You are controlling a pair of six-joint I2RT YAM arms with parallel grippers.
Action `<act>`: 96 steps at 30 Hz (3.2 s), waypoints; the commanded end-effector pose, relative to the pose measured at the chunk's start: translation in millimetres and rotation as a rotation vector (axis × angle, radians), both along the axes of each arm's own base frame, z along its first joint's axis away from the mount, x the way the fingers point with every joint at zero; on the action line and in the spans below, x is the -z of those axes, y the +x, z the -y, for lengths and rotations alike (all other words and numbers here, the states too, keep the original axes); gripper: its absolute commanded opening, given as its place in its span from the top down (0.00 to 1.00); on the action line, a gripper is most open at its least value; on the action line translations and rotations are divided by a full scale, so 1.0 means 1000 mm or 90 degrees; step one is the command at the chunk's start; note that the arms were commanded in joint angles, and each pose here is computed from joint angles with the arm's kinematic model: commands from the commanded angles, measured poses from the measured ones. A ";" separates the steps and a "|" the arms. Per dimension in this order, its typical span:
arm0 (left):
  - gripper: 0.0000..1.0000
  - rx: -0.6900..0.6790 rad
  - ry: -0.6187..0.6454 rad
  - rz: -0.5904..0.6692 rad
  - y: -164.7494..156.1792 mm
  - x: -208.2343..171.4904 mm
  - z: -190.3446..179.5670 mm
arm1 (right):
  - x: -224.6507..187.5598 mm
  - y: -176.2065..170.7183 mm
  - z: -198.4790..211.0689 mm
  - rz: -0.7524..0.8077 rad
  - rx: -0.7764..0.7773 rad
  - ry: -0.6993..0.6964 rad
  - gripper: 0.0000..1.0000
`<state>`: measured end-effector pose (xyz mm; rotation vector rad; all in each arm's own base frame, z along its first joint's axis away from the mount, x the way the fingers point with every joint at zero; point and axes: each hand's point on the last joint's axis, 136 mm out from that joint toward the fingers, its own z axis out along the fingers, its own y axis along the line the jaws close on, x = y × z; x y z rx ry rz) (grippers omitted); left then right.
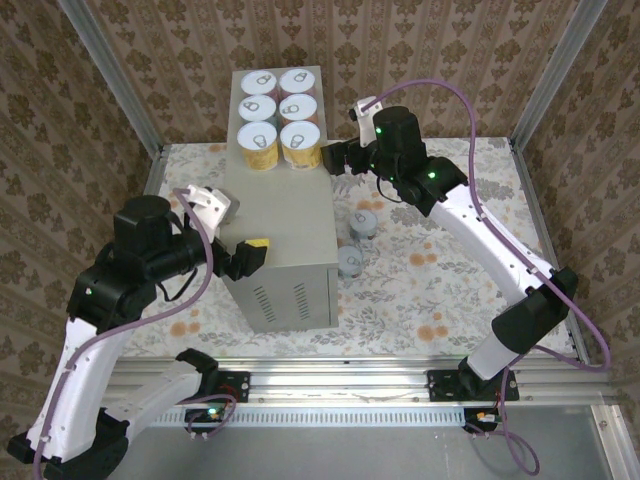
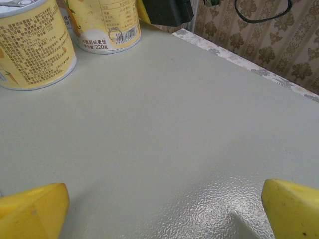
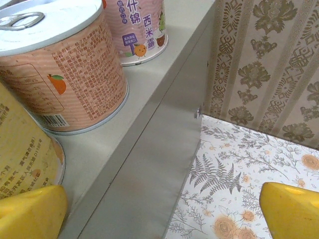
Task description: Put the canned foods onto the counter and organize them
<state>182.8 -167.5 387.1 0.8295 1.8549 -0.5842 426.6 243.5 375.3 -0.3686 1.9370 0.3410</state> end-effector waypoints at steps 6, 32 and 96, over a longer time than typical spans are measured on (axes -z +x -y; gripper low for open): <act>0.00 0.003 -0.005 0.024 0.003 -0.013 0.002 | -0.015 -0.016 0.013 0.018 0.012 0.003 0.00; 0.00 0.030 -0.031 -0.019 -0.001 -0.037 0.012 | 0.099 -0.053 0.074 -0.158 0.132 -0.054 0.00; 0.00 0.021 -0.035 -0.019 0.000 -0.024 0.011 | 0.204 -0.036 0.078 -0.265 0.193 -0.121 0.34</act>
